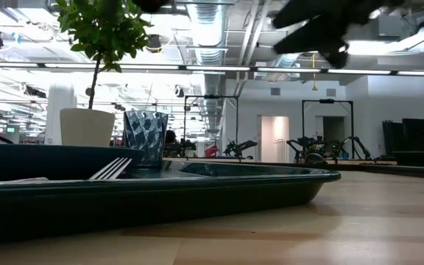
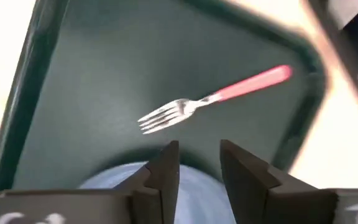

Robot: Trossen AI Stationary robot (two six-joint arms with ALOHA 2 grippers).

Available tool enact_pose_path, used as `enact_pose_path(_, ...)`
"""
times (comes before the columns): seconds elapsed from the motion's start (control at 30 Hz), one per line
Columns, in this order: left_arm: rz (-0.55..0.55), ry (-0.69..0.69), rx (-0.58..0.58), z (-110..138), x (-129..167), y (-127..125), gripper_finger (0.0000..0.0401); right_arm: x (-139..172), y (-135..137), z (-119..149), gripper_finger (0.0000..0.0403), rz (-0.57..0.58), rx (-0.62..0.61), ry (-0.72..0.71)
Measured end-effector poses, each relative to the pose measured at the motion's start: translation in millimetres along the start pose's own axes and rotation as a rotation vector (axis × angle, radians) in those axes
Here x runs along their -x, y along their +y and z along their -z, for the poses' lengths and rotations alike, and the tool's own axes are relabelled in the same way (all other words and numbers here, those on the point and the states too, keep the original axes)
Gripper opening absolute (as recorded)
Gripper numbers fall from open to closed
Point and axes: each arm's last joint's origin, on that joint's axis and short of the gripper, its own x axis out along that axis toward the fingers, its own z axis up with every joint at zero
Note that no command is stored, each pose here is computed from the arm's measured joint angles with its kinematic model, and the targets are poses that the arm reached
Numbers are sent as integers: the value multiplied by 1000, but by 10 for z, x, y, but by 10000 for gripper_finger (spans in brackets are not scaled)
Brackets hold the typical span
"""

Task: Pick and place plate/cup/fork/spoon on tray
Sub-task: Put the pink fork on the black tray on the right of the pink plate

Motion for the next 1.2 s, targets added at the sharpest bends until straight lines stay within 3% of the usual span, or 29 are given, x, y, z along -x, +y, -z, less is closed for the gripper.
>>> enact_pose_path(0.1,-22,-76,23,68,244,-259,93,-272,-53,31,190,-9,5,-10)
enact_pose_path(0.3,-249,-347,151,221,788,-719,87,-868,-112,-79,190,4,31,19)
enact_pose_path(0.47,-397,-494,213,360,1020,-1040,87,-1321,-54,-216,189,-89,86,91)
enact_pose_path(0.83,-573,-600,211,534,1087,-1510,87,-1813,-113,-81,190,-112,23,180)
enact_pose_path(1.2,-659,-628,246,657,1089,-1647,87,-1921,-195,-68,189,-100,0,173)
